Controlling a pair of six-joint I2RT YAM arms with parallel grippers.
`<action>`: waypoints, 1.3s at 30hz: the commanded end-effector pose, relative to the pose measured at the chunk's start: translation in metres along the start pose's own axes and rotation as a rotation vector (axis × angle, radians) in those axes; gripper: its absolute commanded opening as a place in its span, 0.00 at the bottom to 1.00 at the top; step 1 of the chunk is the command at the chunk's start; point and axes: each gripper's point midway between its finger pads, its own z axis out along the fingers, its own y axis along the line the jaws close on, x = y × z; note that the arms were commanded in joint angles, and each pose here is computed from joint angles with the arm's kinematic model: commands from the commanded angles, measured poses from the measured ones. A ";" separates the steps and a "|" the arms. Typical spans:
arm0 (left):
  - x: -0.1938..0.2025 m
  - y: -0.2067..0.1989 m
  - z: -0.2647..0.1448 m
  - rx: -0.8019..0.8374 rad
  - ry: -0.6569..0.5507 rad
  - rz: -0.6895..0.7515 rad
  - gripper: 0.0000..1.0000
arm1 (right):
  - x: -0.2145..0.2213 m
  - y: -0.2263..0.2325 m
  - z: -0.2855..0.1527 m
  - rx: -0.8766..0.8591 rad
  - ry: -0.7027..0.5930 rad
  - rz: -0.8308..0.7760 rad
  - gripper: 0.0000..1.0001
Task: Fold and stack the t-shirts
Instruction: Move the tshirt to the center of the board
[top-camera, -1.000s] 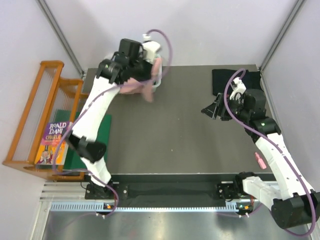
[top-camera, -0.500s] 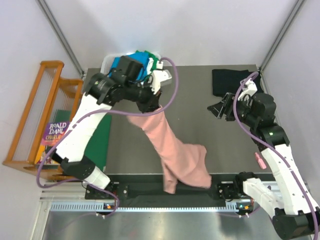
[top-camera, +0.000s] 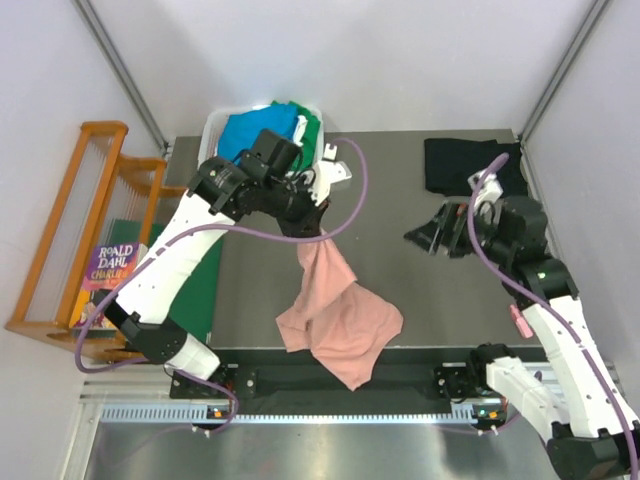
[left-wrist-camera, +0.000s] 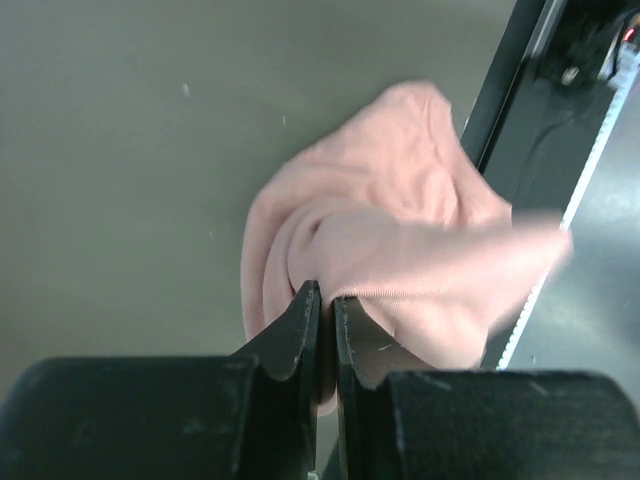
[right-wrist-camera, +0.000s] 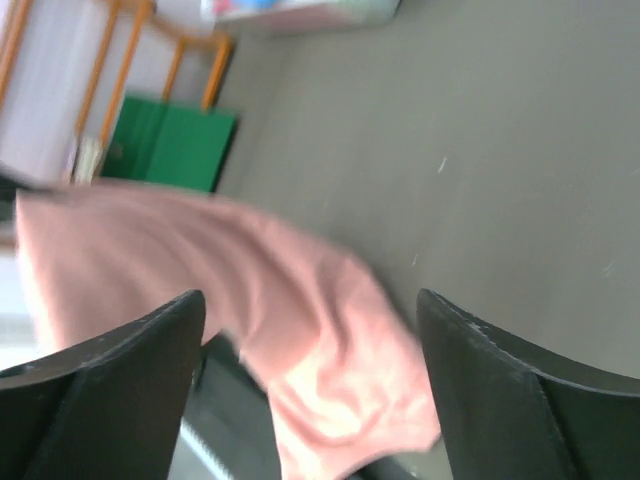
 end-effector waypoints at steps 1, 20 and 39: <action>0.026 0.011 0.010 -0.040 0.033 -0.037 0.00 | 0.090 0.020 -0.019 -0.153 0.269 0.061 1.00; 0.130 0.112 0.046 -0.135 0.072 -0.455 0.00 | 0.229 -0.036 -0.074 0.042 0.634 0.101 1.00; 0.115 0.092 0.044 -0.072 0.038 -0.500 0.99 | 0.274 0.022 0.018 -0.029 0.827 -0.127 1.00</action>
